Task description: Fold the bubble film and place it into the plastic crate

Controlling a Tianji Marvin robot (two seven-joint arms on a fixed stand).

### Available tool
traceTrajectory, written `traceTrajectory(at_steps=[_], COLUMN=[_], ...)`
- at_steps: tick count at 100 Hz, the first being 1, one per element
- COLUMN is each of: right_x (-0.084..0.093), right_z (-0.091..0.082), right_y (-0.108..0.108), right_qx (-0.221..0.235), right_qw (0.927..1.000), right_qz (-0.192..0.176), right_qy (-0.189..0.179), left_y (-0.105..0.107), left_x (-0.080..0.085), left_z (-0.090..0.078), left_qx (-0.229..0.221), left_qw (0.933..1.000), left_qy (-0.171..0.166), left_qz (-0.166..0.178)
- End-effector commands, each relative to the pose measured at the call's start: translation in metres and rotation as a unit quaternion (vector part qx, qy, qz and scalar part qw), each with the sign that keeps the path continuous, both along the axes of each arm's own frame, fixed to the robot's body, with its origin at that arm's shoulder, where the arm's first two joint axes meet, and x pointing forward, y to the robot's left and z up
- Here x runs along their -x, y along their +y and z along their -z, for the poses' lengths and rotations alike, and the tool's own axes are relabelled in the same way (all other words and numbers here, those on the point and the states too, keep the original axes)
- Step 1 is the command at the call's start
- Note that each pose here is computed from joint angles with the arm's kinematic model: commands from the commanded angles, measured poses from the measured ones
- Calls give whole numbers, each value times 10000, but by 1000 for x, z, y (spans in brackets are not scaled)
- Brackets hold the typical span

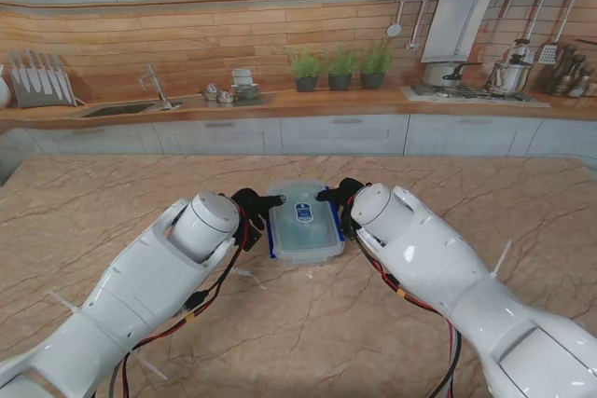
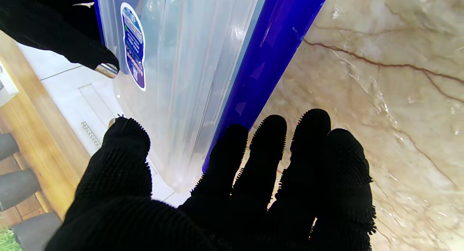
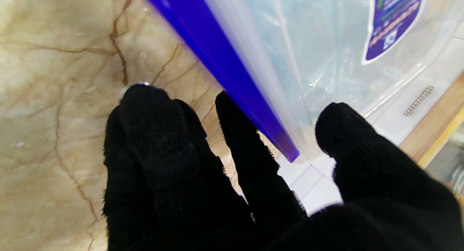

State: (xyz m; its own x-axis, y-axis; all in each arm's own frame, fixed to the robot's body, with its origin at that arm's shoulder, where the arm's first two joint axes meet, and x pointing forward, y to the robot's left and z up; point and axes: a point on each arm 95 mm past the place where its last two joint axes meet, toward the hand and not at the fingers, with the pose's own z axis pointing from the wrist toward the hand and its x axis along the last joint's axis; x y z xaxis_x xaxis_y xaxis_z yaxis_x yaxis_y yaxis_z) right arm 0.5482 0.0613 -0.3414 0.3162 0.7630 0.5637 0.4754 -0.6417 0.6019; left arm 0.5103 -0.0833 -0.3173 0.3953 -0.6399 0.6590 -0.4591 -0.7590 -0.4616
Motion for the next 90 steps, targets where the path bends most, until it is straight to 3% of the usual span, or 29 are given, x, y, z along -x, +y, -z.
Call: traceTrajectory(at_steps=[1,27,58,78,90], right_x=[1,1,-2,-2,-3], right_z=[-4,-2,0,0,0], right_y=[8,6,5,4,4], right_qx=[-68,94,132,113,101], right_qw=[9999,9999,9999,9999,9999], right_qz=[-97,-107,-53,-57,-25], right_qy=[-65,-81,-53,-84,-96], left_y=[-3,1,8,10,10], left_x=[1,1,0,2,3], left_z=[-1,2,3,7,10], left_qx=[35,-40,-426,-303,172], left_qw=[10000,9999,9989,9986,9968], left_qy=[47,87,13,101,297], left_qz=[40,-83,-198,-410,-725])
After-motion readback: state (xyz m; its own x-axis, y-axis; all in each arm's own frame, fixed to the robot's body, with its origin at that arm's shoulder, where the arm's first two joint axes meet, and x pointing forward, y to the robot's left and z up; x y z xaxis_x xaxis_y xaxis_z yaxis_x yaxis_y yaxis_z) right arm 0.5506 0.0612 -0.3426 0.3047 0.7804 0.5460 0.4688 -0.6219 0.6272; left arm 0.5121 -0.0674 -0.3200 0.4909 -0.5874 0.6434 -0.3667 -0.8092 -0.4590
